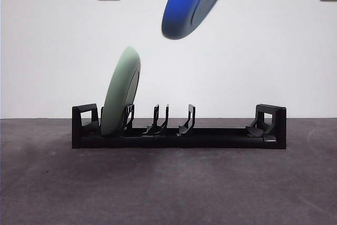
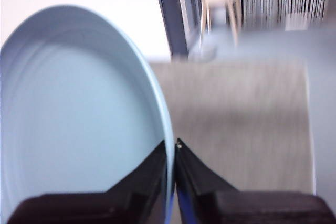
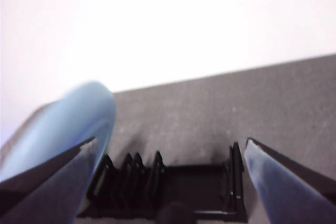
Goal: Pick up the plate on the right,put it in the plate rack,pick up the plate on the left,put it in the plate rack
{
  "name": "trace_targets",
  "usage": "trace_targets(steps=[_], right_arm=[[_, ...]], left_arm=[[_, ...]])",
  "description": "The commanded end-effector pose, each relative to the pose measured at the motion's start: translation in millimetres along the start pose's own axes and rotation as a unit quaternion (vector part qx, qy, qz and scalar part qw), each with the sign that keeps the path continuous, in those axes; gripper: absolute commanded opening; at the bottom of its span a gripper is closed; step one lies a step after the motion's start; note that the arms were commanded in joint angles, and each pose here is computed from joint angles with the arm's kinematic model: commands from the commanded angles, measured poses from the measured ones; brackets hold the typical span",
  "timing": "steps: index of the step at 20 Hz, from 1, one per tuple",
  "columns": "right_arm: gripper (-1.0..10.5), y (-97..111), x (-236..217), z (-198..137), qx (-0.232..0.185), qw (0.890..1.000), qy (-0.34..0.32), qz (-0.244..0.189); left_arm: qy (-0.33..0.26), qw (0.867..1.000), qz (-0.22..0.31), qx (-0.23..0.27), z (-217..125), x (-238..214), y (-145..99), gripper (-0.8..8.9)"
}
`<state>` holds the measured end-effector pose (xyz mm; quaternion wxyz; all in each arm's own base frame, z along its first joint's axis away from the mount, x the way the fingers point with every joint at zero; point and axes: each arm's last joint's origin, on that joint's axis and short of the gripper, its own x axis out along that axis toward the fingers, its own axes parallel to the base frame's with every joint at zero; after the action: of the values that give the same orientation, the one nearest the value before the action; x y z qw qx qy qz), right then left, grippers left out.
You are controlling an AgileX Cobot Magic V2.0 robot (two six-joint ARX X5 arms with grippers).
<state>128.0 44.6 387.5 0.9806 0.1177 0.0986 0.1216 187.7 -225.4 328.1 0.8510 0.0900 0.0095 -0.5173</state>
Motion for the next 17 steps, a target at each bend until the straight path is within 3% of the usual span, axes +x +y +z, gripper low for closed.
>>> trace_targets(steps=[1, 5, 10, 14, 17], right_arm=[[4.7, 0, -8, 2, -0.003, 1.0, -0.015, 0.003], [4.7, -1, -17, 3, -0.001, 1.0, -0.026, 0.006], [4.7, -1, -18, 2, -0.001, 1.0, -0.024, 0.006], [4.7, -1, -17, 2, -0.002, 1.0, -0.019, 0.005], [4.7, -1, -15, 1, -0.003, 1.0, -0.014, 0.003]], left_arm=[[-0.063, 0.988, -0.019, -0.139, 2, 0, 24, -0.09], [-0.124, 0.968, -0.009, -0.22, 1, 2, 52, -0.09], [-0.145, 0.942, 0.011, -0.302, -21, 15, 79, -0.09], [-0.161, 0.925, 0.021, -0.343, -38, 25, 91, -0.09], [-0.17, 0.918, 0.059, -0.352, -44, 29, 96, -0.09]])
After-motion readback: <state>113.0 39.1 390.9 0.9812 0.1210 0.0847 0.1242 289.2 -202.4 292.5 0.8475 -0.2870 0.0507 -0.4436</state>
